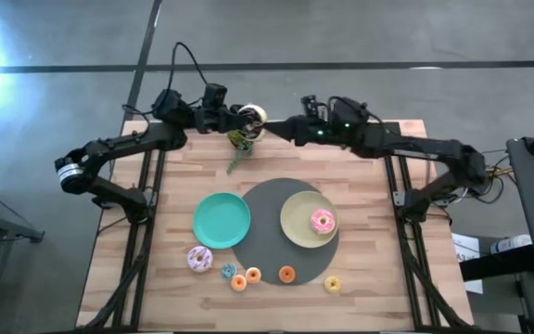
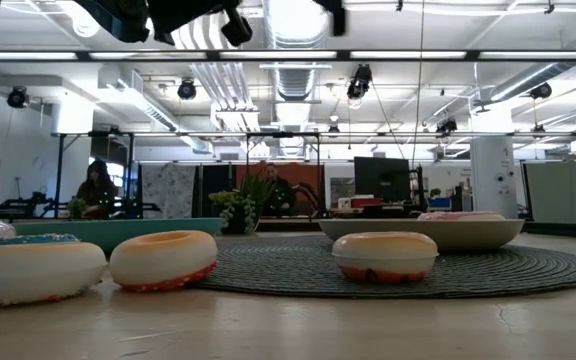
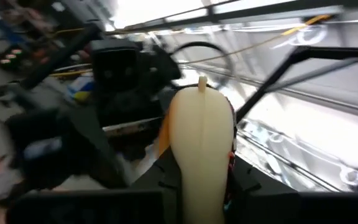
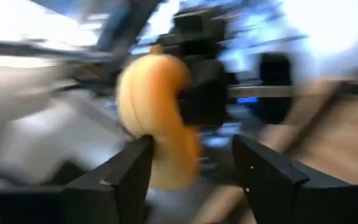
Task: Pick & Place donuts
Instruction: Put the black doughnut on the light brown plate, then put the pink doughnut on the light brown plate
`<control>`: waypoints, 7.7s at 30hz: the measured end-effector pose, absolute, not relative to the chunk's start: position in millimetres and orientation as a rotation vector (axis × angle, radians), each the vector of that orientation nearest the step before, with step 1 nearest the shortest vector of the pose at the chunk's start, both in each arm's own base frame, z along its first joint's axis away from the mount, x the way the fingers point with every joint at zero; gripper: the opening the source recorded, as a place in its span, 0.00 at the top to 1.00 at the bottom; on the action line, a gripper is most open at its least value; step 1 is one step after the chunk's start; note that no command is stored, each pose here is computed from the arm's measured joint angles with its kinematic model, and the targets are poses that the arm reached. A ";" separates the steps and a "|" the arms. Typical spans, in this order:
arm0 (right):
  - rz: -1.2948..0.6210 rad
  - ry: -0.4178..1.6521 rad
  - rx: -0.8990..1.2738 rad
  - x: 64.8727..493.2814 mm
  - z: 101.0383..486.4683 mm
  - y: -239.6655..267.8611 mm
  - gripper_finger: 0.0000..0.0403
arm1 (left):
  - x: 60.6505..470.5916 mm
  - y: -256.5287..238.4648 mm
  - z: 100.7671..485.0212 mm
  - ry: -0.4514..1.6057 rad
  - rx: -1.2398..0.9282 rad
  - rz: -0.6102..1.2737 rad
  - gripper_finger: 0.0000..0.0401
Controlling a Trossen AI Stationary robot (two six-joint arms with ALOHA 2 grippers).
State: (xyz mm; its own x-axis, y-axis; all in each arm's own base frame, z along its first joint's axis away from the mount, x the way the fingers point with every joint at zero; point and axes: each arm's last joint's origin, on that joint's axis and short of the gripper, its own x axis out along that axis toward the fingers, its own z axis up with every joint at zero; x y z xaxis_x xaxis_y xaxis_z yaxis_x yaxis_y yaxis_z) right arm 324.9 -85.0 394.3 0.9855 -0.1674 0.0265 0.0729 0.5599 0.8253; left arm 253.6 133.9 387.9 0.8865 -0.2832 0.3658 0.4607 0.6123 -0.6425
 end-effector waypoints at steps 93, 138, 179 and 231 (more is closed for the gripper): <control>-0.749 0.409 0.537 270.4 362.9 -69.7 0.41 | 160.4 -41.4 223.6 0.991 -0.484 0.230 0.63; -0.790 0.380 0.532 273.7 360.8 -92.2 0.41 | 153.8 -126.4 152.5 1.248 -0.546 0.215 0.99; -0.859 0.409 0.412 225.1 384.5 -82.8 0.44 | 337.2 54.5 219.4 0.688 -0.532 0.173 1.00; -1.004 0.482 0.425 197.7 374.0 -78.2 0.44 | 430.7 1.7 217.2 0.919 -0.190 0.013 0.68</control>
